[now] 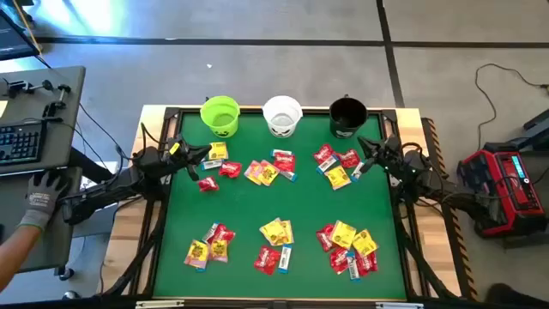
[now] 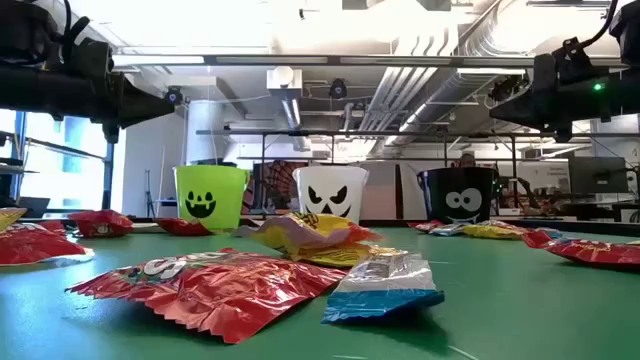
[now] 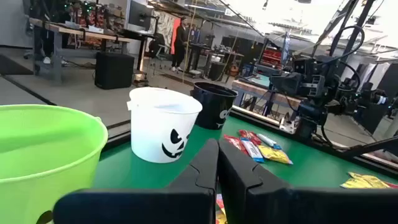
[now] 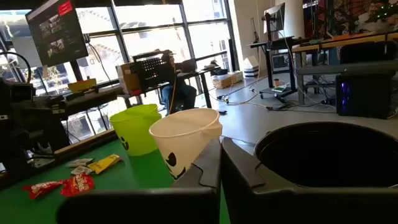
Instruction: Sort candy by brand, put in halloween buckets
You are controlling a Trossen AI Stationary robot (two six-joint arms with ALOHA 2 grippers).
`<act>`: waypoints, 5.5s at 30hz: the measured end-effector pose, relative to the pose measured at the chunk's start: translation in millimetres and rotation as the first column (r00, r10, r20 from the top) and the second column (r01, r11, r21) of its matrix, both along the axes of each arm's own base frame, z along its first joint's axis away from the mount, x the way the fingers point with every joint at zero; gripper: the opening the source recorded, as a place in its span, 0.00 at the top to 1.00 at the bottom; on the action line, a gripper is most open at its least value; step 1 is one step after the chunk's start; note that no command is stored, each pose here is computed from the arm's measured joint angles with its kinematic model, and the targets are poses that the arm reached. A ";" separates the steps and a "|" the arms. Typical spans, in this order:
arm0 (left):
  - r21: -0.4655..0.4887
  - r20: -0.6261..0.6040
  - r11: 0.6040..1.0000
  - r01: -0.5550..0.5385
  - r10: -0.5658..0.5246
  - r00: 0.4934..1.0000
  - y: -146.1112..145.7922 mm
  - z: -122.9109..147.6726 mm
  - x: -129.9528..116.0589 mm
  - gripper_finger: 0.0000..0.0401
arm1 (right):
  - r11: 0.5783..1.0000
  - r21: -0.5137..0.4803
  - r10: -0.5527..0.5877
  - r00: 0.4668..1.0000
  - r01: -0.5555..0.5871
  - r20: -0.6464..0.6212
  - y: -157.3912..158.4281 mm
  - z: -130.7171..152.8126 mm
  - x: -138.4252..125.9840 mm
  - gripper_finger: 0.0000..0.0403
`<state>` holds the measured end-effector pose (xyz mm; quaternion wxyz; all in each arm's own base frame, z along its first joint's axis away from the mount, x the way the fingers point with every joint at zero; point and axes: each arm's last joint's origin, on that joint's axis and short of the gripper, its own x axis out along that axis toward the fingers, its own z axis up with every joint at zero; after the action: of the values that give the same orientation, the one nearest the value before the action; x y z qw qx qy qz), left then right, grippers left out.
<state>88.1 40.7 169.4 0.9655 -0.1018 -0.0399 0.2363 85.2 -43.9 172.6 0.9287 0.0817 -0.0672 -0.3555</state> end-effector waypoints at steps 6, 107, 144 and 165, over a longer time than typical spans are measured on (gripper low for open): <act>-0.001 0.000 1.000 0.000 0.000 1.000 0.0 -0.1 0.0 1.00 | 1.000 0.000 0.000 1.000 0.000 0.000 0.0 0.0 0.0 1.00; -0.163 0.159 0.987 0.003 0.023 0.987 0.5 6.3 -0.7 1.00 | 1.000 0.000 0.000 1.000 0.000 0.000 0.0 0.0 0.0 1.00; -0.060 -0.007 0.998 0.031 -0.031 0.999 13.8 90.1 34.4 1.00 | 1.000 0.000 0.000 1.000 0.000 0.000 0.0 0.0 0.0 1.00; -0.235 -0.326 0.961 0.143 -0.217 0.920 55.4 96.9 143.0 1.00 | 1.000 0.000 0.000 1.000 0.000 0.000 0.0 0.0 0.0 1.00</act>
<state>231.2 96.2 266.3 0.9590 -0.1613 0.1662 0.1632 85.2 -43.9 172.6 0.9287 0.0817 -0.0673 -0.3555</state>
